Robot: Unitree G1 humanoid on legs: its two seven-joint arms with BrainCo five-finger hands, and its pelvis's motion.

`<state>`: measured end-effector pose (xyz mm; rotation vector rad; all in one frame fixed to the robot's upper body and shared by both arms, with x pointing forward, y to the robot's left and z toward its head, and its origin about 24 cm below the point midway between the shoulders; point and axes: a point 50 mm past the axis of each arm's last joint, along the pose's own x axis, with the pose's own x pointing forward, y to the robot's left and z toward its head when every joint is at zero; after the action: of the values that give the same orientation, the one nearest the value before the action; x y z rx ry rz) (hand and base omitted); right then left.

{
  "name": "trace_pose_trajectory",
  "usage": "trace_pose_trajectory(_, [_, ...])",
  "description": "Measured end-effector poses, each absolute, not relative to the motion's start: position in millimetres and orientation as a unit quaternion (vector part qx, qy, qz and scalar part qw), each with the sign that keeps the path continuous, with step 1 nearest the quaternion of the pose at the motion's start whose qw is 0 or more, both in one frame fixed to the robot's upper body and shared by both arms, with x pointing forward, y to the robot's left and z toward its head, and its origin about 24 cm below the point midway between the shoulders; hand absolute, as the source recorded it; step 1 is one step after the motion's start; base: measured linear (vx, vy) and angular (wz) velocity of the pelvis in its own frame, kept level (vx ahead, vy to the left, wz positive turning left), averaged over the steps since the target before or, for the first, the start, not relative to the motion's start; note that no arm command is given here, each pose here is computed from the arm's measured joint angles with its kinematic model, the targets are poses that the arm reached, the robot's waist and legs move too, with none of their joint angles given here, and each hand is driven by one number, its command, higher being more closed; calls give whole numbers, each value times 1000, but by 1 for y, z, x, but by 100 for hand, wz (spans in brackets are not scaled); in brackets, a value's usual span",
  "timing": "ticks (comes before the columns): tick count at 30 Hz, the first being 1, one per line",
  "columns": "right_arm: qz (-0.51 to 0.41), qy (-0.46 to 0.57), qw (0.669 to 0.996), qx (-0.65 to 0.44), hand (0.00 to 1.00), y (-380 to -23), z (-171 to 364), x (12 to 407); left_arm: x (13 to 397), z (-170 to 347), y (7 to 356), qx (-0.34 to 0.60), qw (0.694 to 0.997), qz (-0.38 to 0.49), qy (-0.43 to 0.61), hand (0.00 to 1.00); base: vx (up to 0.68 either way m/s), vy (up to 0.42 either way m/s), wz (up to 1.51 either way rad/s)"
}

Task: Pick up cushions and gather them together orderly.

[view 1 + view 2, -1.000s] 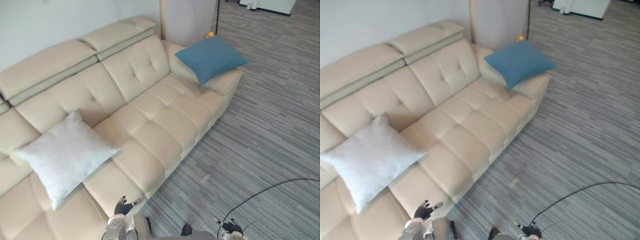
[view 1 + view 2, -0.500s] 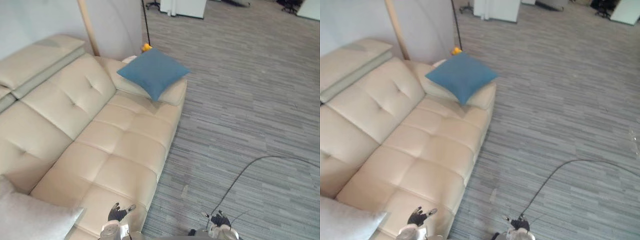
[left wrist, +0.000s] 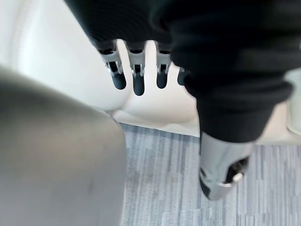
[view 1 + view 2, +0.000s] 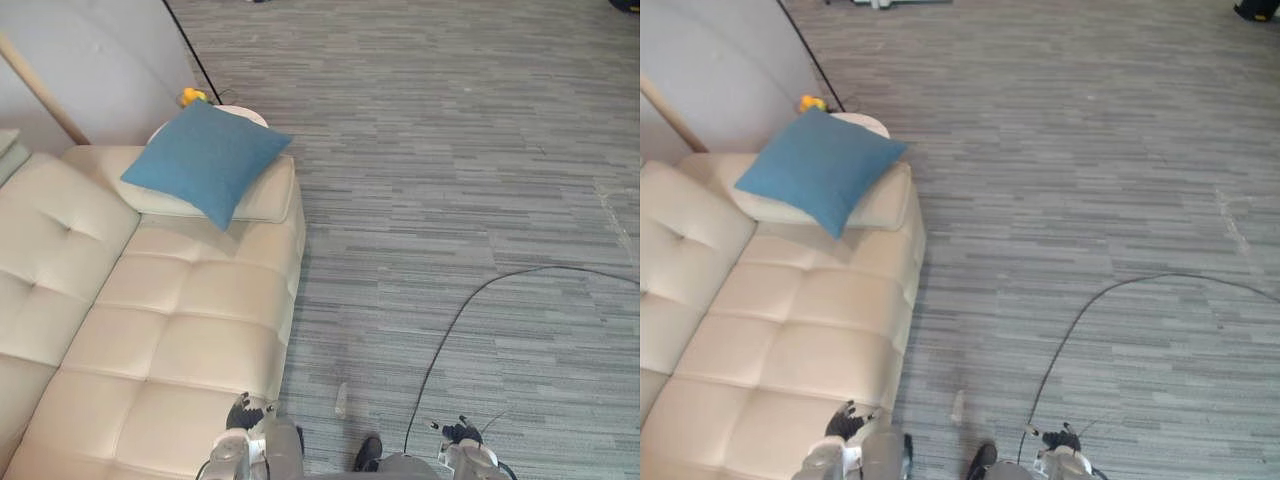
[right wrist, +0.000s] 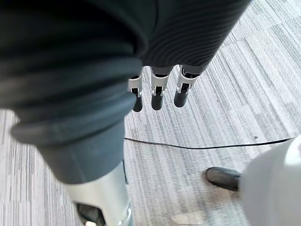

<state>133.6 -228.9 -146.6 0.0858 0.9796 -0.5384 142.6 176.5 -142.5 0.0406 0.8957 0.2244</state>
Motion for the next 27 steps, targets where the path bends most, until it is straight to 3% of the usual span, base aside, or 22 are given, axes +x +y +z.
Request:
trace_pose_trajectory(13, [-225, 490, 841, 37, 0, -214, -155, 112, 126, -148, 188, 33, 880, 116, 460, 0, 444, 46, -13])
trace_pose_trajectory(27, [-255, 493, 831, 40, 0, -230, -155, 102, 126, -149, 178, -8, 879, 139, 456, 0, 384, -252, 65])
